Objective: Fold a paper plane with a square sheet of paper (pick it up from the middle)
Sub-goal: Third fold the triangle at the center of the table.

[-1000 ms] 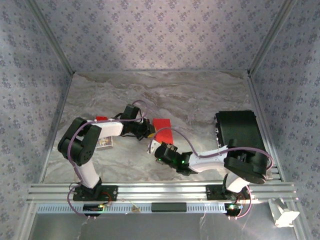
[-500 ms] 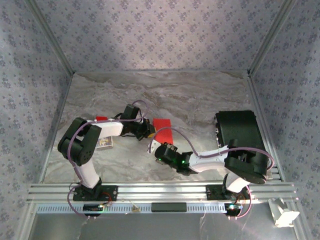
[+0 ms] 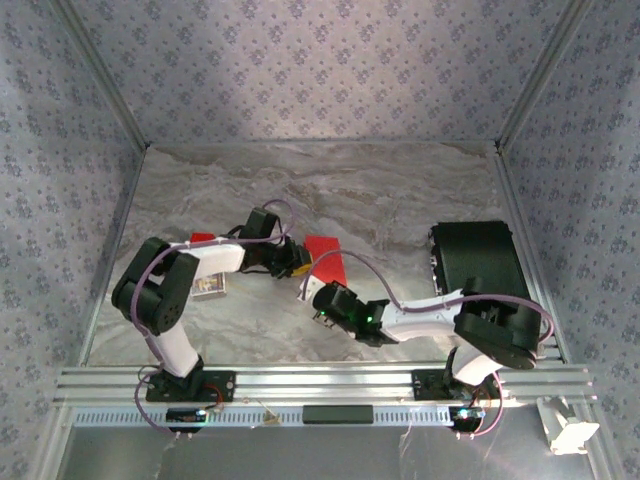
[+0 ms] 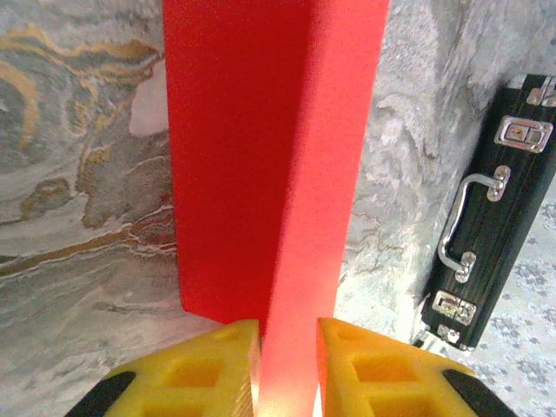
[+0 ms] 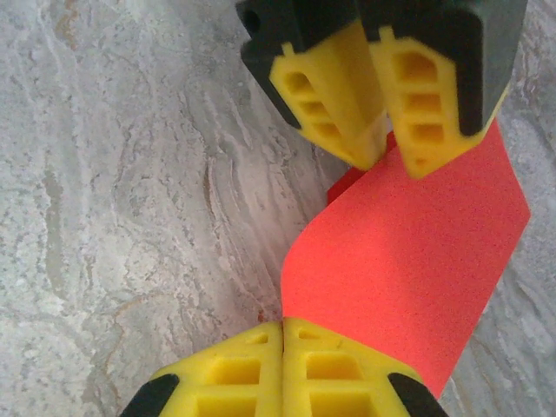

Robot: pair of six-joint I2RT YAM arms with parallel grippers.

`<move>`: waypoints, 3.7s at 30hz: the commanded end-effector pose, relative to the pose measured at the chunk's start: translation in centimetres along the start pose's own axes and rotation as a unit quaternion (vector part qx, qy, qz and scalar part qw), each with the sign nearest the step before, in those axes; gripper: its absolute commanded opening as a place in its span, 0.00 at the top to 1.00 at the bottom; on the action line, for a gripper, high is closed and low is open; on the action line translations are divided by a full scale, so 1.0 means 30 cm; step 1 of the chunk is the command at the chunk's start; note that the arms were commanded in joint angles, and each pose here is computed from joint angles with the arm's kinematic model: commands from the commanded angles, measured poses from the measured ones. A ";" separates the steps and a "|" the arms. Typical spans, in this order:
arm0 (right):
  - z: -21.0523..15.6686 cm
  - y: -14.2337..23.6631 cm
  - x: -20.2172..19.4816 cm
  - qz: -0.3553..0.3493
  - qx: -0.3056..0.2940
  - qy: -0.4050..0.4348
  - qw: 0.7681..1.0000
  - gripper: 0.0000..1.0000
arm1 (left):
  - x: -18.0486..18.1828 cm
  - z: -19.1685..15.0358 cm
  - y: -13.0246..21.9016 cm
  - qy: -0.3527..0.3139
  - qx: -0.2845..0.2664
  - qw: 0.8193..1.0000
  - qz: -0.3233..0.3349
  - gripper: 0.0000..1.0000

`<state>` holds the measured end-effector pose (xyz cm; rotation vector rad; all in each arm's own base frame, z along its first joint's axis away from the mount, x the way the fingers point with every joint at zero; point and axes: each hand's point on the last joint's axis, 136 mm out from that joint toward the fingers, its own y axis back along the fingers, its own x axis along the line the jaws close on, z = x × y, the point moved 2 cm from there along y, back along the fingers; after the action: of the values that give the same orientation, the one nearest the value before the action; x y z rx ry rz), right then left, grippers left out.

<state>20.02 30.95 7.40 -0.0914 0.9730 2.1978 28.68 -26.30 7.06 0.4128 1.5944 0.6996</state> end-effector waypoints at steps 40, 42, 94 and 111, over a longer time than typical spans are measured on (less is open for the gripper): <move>0.072 0.047 0.030 0.332 -0.007 -0.311 0.890 0.99 | -0.136 0.084 0.081 -0.100 -0.010 0.995 0.003 0.77; 0.073 0.042 0.031 0.332 -0.005 -0.312 0.890 0.99 | -0.123 0.073 0.041 -0.103 0.013 0.995 0.003 0.79; -0.102 -0.079 -0.101 0.188 0.075 -0.338 0.919 0.99 | 0.068 0.025 -0.141 -0.102 0.072 0.988 0.095 0.86; -0.092 -0.084 -0.075 0.211 0.070 -0.333 0.916 0.99 | 0.070 0.023 -0.144 -0.098 0.071 0.988 0.093 0.86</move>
<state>22.55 28.13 4.36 0.9620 0.7866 2.2264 30.08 -28.58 3.54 0.6914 1.4341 0.6245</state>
